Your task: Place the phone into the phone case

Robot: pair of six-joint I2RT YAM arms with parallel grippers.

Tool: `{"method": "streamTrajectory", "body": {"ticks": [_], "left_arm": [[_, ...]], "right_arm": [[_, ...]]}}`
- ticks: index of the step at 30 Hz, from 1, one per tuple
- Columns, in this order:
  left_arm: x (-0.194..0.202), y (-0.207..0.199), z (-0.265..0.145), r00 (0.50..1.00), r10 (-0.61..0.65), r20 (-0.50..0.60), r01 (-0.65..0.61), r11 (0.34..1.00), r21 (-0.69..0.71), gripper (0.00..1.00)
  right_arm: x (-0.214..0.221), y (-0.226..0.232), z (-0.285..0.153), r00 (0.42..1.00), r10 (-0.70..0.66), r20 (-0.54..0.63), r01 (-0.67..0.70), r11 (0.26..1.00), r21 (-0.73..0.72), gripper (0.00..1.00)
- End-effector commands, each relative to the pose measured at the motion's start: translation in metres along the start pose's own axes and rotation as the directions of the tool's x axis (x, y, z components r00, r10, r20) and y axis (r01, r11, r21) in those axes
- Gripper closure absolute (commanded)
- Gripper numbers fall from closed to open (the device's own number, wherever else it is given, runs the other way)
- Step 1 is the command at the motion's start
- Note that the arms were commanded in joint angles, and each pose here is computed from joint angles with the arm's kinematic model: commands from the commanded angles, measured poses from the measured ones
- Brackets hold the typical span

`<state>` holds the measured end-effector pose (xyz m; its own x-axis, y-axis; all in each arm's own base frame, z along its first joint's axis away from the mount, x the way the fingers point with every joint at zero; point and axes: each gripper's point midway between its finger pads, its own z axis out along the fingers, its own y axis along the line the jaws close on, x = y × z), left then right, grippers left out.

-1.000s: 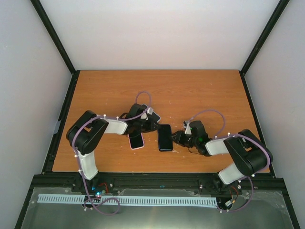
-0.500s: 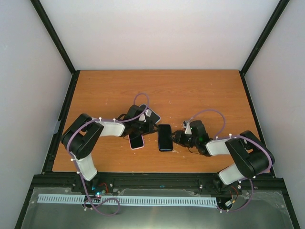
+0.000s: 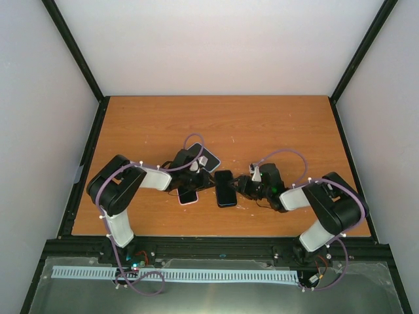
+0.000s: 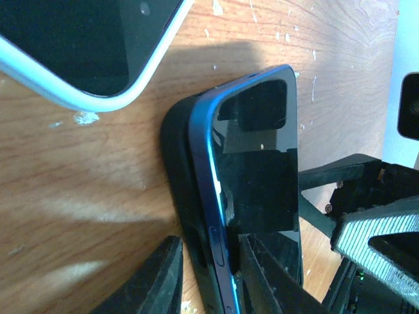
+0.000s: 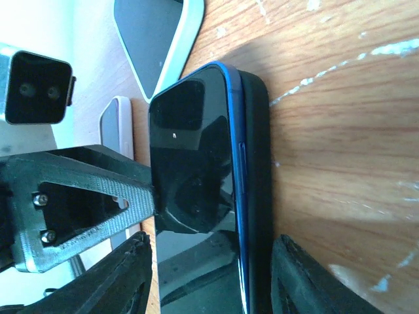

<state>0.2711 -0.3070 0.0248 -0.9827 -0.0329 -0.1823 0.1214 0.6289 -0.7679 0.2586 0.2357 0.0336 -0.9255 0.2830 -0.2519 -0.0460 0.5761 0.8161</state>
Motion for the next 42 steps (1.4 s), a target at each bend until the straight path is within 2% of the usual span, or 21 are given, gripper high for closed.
{"method": "streamTrajectory", "body": {"ticks": [1,5,11,16,21,24,34,38,42], "left_arm": [[0.006,-0.006,0.004,1.000,0.000,-0.021,0.000,0.999,0.043,0.77],[0.009,-0.002,0.001,1.000,-0.001,-0.013,0.001,1.000,0.026,0.80],[0.016,0.004,0.003,0.999,-0.018,-0.029,0.019,0.999,0.026,0.82],[0.015,0.006,0.003,1.000,-0.004,-0.024,0.004,1.000,0.019,0.80],[0.017,0.006,0.002,1.000,-0.009,-0.016,0.010,1.000,0.024,0.76],[0.016,0.005,-0.001,1.000,-0.002,-0.009,0.002,1.000,0.025,0.72],[0.018,0.008,-0.002,1.000,0.005,-0.008,-0.005,1.000,0.012,0.65],[0.017,0.008,-0.005,1.000,0.008,0.008,-0.008,1.000,-0.001,0.64],[0.016,0.007,-0.006,1.000,0.012,0.010,-0.012,1.000,0.000,0.64]], "right_arm": [[-0.001,0.022,0.005,0.999,0.030,-0.015,-0.031,0.992,-0.118,0.51],[-0.004,0.038,0.002,0.999,0.051,-0.003,-0.050,0.978,-0.205,0.51],[-0.002,0.044,-0.006,0.998,0.056,0.019,-0.050,0.969,-0.241,0.51],[-0.004,0.056,-0.007,0.999,0.030,0.022,-0.023,0.965,-0.263,0.51],[0.004,0.059,0.000,1.000,0.000,0.004,0.001,0.975,-0.223,0.51],[0.006,0.059,-0.001,1.000,0.002,-0.004,-0.003,0.973,-0.230,0.52],[0.005,0.071,0.000,1.000,0.028,-0.009,-0.029,0.946,-0.322,0.53],[0.006,0.068,0.004,0.999,0.040,-0.021,-0.045,0.947,-0.317,0.53],[0.006,0.059,0.007,0.999,0.043,-0.017,-0.046,0.958,-0.284,0.59]]}}
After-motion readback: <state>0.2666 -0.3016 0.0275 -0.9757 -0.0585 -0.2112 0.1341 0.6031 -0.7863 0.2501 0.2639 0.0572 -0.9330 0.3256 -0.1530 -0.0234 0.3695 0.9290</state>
